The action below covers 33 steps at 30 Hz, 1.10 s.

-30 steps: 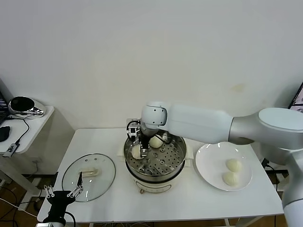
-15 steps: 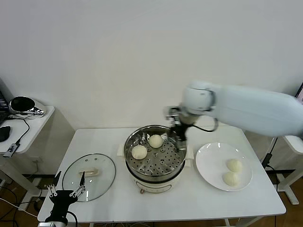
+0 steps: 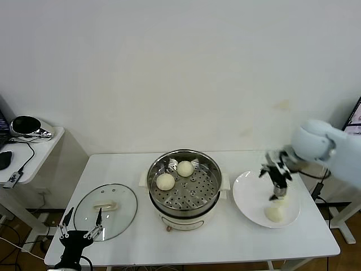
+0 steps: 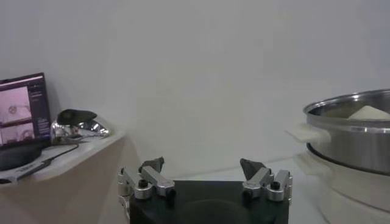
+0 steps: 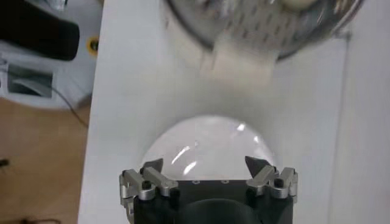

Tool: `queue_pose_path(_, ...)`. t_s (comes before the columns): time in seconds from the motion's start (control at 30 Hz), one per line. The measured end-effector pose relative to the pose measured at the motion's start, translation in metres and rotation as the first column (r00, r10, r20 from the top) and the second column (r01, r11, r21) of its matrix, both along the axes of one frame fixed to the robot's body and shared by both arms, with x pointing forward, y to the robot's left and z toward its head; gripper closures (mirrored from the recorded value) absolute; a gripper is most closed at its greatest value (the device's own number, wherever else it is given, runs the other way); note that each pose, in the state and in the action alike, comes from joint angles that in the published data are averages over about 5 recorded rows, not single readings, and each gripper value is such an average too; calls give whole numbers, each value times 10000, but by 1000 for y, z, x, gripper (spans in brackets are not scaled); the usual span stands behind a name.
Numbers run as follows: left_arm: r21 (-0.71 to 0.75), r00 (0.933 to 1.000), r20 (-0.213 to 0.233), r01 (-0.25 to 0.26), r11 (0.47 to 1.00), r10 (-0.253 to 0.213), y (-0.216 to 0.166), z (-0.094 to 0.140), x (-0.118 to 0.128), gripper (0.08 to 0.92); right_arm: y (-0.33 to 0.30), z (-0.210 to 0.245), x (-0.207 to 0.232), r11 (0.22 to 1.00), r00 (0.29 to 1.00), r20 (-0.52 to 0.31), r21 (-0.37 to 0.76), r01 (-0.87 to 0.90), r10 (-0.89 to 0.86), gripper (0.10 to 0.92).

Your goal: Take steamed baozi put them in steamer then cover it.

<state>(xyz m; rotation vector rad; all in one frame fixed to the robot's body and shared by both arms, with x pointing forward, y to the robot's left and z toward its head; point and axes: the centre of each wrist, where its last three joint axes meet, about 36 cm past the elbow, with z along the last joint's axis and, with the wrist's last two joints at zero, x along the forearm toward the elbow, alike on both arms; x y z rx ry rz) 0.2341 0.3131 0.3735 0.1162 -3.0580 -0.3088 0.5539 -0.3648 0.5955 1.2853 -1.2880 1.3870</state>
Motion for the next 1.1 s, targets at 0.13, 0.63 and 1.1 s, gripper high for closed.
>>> queue_pose_path(0.13,-5,10000,-8,-38,10000,38,0,0,-1,177,-21,-25,-3,9996,9999,-122,-259,86,-89,200)
queue_pose_path(0.63,5,9998,-18,-175,9998,175,1,0,-3,177,-53,-102,5,9963,9984,-323,-742,438,-463,200)
queue_pose_path(1.1,-22,9997,-49,-243,9997,243,1,-1,-4,177,-40,-133,15,9969,9972,-502,-586,522,-552,316)
